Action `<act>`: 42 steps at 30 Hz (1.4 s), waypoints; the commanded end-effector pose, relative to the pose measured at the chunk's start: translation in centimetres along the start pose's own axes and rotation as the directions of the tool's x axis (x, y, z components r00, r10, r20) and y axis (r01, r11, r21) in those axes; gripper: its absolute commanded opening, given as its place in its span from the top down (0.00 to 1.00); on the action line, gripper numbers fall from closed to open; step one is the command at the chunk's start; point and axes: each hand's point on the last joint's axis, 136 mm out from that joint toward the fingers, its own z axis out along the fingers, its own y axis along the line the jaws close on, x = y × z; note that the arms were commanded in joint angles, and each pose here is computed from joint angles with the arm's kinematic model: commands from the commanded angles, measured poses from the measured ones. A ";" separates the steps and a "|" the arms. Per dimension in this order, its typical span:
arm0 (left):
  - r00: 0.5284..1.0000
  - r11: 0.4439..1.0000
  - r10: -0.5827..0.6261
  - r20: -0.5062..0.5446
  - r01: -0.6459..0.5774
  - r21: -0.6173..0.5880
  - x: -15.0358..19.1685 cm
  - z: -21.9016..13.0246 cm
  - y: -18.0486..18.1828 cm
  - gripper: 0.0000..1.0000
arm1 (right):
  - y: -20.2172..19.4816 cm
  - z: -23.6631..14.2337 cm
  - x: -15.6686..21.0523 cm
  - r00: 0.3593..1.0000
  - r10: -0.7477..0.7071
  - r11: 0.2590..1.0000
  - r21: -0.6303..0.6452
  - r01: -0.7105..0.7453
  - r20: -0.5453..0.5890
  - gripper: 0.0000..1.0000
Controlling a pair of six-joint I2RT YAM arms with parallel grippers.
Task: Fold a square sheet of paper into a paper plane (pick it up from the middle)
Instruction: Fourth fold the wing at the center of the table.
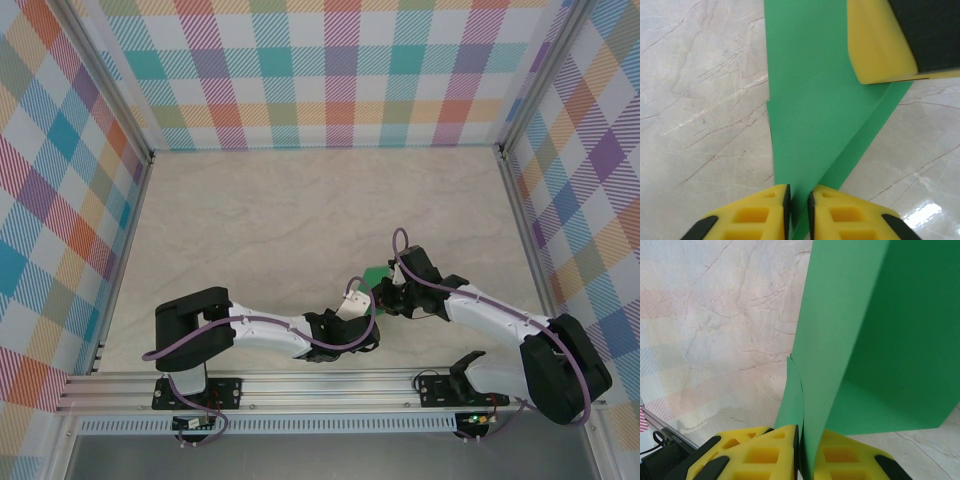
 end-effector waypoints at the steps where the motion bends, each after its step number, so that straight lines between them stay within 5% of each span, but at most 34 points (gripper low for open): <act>1: 1.000 1.000 -0.006 0.023 0.006 0.013 -0.9 -0.7 -0.6 0.86 | 1.2 -0.3 -0.8 1.000 -0.012 0.999 -0.030 0.013 0.007 0.86; 8: 0.997 0.992 -0.074 -0.016 0.075 0.105 -0.4 -0.3 -0.6 0.97 | 1.5 -1.2 -0.8 0.999 -0.038 0.999 -0.019 0.038 0.017 0.78; 22: 0.971 0.899 -0.208 -0.121 0.239 0.368 0.0 0.3 -1.2 1.00 | 0.1 -4.0 -1.1 0.994 -0.060 0.997 0.063 0.054 0.096 0.70; 34: 0.937 0.792 -0.288 -0.196 0.348 0.502 -0.5 0.3 -0.6 1.00 | 2.7 -3.1 -0.3 0.991 -0.125 0.987 -0.100 0.129 0.045 0.78; 42: 0.932 0.768 -0.285 -0.224 0.362 0.529 -0.6 0.5 -0.5 1.00 | 4.3 -0.9 -0.5 0.993 -0.116 0.974 -0.200 0.108 -0.025 0.87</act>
